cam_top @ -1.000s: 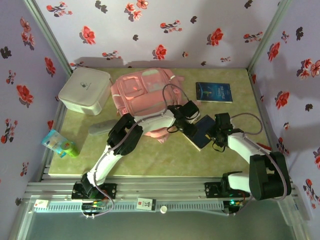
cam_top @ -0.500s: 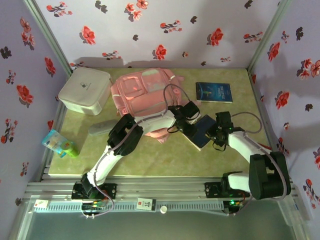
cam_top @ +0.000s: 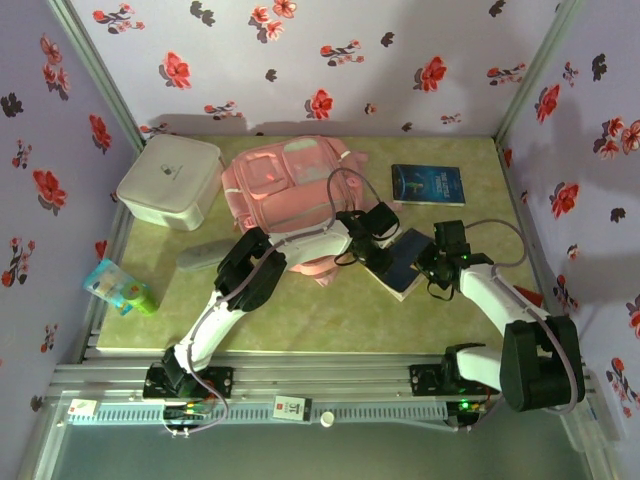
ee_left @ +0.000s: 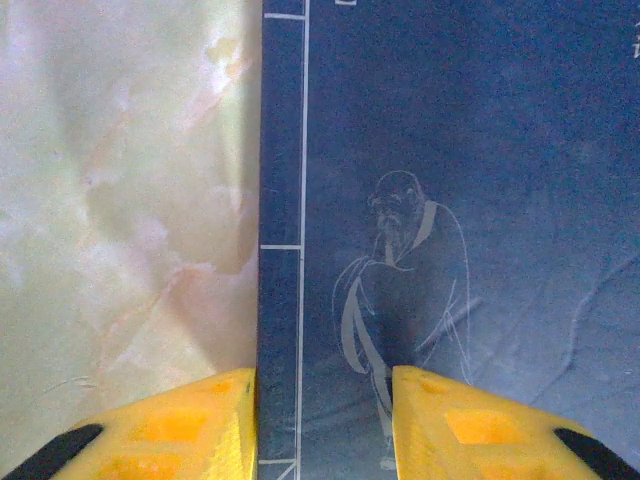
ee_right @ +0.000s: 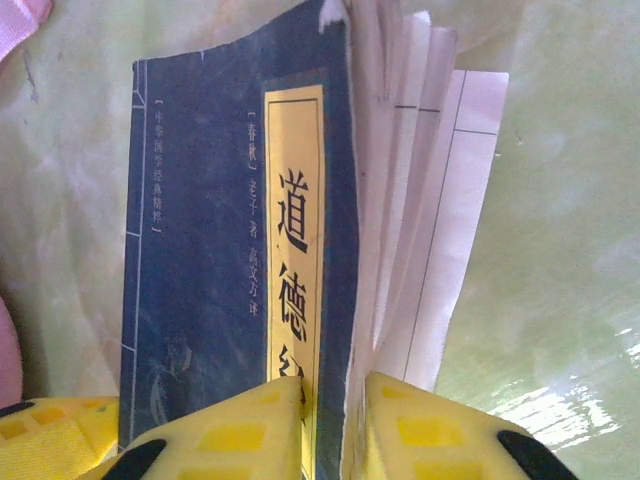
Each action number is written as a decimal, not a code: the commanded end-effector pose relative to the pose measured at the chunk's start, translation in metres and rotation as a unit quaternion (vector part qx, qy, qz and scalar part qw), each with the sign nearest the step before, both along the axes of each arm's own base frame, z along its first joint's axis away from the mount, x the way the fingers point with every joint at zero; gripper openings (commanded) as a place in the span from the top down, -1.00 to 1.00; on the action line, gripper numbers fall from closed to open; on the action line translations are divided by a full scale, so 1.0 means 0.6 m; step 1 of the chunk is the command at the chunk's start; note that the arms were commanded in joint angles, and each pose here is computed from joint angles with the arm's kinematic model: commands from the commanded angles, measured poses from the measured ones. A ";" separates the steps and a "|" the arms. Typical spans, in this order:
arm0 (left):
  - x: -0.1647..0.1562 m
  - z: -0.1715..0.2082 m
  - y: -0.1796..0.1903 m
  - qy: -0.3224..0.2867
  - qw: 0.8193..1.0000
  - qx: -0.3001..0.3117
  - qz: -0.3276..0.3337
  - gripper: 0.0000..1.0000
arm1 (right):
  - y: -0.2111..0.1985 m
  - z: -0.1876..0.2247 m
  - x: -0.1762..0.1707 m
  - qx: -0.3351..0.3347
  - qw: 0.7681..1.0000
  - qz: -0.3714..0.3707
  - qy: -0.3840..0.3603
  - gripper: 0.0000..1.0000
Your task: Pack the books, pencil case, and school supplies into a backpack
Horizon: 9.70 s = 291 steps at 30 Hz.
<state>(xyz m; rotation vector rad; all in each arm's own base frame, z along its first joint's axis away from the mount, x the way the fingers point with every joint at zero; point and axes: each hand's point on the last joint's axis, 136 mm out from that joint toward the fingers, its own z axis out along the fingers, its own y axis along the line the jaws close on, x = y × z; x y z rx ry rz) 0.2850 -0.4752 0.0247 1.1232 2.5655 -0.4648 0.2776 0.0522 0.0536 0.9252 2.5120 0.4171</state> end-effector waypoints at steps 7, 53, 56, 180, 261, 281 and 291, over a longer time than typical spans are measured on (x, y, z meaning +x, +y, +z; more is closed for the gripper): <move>-0.055 -0.081 0.057 0.048 0.994 0.094 -0.021 0.22 | -0.020 0.013 -0.007 -0.038 0.999 0.001 -0.001 0.73; 0.118 0.292 0.117 0.176 0.917 -0.328 0.140 -0.78 | 0.155 0.330 0.095 0.233 0.909 0.173 -0.298 0.79; 0.118 0.296 0.106 0.190 0.912 -0.341 0.127 -0.76 | 0.173 0.336 0.100 0.262 0.898 0.191 -0.297 0.79; 0.122 0.151 0.326 -0.085 0.991 0.099 0.038 -0.65 | 0.096 0.295 0.099 -0.007 0.951 -0.030 -0.308 0.88; 0.232 0.521 0.304 -0.295 0.903 -0.194 0.243 1.00 | 0.331 0.160 0.186 0.286 0.933 -0.001 -0.216 0.84; 0.232 0.513 0.335 -0.214 0.907 -0.259 0.253 1.00 | 0.473 0.124 0.315 0.359 0.913 -0.019 -0.193 0.65; 0.241 0.500 0.349 -0.197 0.906 -0.265 0.266 1.00 | 0.480 0.151 0.295 0.369 0.907 0.026 -0.200 0.20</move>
